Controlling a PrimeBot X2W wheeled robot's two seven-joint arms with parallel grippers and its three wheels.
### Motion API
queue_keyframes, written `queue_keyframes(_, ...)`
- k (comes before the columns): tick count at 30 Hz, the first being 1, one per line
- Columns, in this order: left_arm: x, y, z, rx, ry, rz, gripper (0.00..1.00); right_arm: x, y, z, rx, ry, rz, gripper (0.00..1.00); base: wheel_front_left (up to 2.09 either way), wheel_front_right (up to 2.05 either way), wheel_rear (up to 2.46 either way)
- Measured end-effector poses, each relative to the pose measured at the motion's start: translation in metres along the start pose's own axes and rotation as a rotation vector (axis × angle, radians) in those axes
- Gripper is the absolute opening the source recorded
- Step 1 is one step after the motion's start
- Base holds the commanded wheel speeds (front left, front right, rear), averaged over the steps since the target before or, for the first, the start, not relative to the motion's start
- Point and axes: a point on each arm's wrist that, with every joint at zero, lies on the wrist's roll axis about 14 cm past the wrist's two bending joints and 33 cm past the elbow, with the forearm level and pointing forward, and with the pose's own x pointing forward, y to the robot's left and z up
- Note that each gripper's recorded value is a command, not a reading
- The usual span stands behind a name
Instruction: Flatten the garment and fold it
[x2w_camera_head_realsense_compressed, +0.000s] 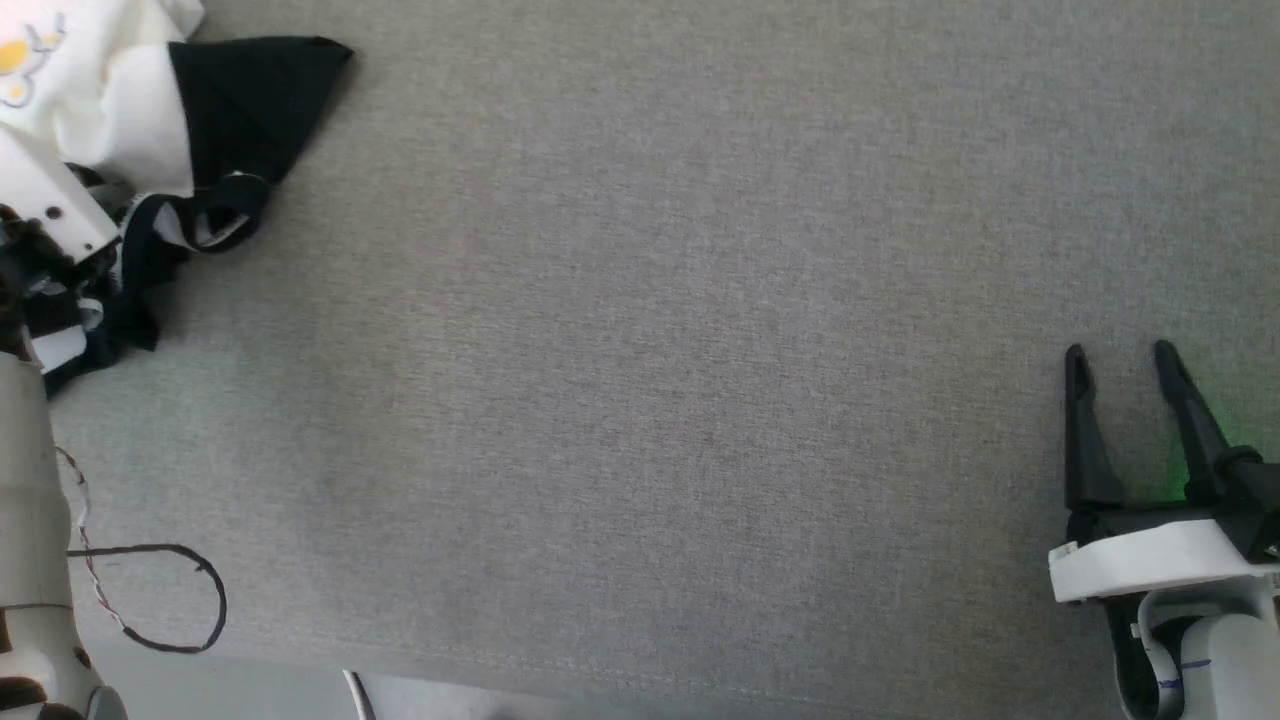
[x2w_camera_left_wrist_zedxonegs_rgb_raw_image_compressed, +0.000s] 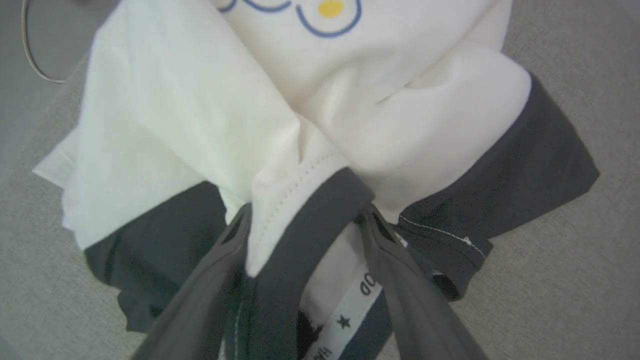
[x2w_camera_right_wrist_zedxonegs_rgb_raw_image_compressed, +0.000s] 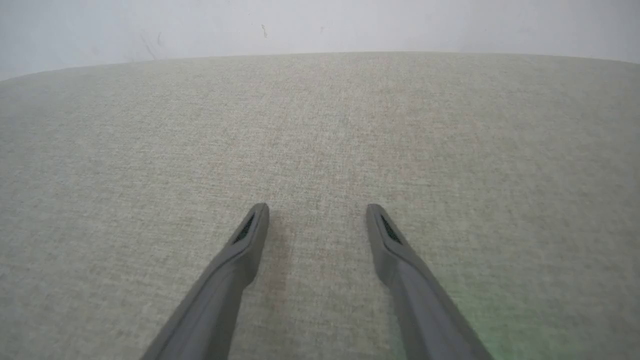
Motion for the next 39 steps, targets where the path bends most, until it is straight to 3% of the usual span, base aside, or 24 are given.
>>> queue_keyframes(11,0.024,-0.009,-0.016,-0.035,0.003,-0.004,1.0,0.004,-0.009,-0.006,-0.028,0.0,-0.017,1.0,0.0,0.0,0.0)
queue_keyframes(12,0.025,-0.008,-0.016,-0.041,-0.003,-0.004,0.82,0.004,-0.009,-0.006,-0.028,0.0,-0.017,1.0,0.0,0.0,0.0)
queue_keyframes(13,0.026,-0.008,-0.015,-0.041,-0.014,-0.002,0.29,0.004,-0.009,-0.006,-0.029,0.0,-0.017,1.0,0.0,0.0,0.0)
queue_keyframes(14,0.026,-0.007,-0.014,-0.044,-0.024,0.0,0.0,0.004,-0.009,-0.006,-0.029,-0.001,-0.017,1.0,0.0,0.0,0.0)
queue_keyframes(27,0.01,0.0,0.004,-0.047,-0.117,-0.012,0.0,-0.002,-0.003,0.002,-0.025,-0.007,-0.005,1.0,0.0,0.0,0.0)
queue_keyframes(39,-0.057,-0.012,0.072,0.096,-0.41,-0.091,0.0,-0.014,0.009,0.03,0.022,-0.069,0.018,1.0,0.0,0.0,0.0)
